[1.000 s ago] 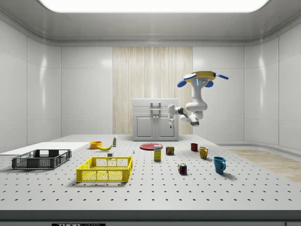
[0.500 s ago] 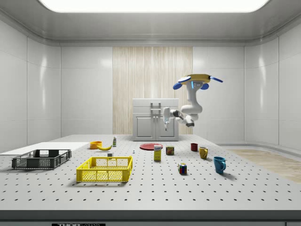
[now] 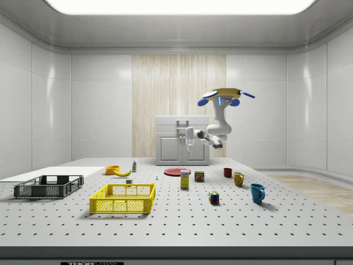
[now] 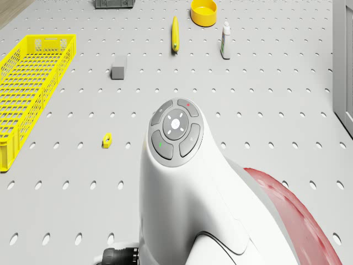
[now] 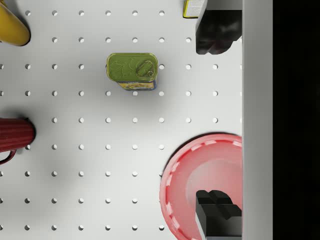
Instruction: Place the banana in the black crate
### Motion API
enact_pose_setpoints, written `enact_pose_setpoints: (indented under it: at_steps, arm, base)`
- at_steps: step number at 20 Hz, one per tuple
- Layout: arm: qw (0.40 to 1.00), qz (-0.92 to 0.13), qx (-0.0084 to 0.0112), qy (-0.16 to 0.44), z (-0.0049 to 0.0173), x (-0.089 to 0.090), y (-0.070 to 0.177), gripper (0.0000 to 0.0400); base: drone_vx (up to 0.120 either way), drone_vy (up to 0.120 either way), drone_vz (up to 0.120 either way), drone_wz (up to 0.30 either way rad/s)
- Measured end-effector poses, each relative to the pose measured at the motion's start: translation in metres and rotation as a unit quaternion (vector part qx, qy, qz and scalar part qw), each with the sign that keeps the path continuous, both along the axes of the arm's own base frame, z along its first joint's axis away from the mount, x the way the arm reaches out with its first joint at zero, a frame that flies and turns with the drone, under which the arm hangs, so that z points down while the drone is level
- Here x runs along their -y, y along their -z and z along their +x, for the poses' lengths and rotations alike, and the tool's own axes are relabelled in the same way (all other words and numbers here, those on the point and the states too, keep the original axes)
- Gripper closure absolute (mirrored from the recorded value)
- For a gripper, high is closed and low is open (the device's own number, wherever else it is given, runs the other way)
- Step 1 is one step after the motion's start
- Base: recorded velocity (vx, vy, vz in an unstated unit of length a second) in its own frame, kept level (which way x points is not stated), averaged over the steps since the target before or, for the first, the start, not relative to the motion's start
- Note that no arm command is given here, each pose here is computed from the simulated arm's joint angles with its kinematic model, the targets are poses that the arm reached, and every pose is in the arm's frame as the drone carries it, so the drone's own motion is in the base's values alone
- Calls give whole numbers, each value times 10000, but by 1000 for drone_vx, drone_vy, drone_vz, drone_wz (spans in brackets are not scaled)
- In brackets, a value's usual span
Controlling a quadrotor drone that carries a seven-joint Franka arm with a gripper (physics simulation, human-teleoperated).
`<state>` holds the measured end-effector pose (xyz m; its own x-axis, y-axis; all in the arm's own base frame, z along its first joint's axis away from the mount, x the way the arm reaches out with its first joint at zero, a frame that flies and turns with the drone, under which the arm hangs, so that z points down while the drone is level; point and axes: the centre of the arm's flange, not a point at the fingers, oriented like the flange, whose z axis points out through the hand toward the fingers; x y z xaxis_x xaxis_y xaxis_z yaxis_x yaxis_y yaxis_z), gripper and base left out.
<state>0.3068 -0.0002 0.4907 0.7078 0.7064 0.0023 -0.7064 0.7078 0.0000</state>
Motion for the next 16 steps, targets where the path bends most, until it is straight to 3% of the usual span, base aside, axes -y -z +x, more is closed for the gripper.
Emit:
enact_pose_setpoints:
  at_steps: [3,16]
  arm:
    - [10000,0,0,0,0,0,0,0]
    - [10000,-1,0,-1,0,0,0,0]
  base:
    - [120,-80,0,0]
    - [120,0,0,0]
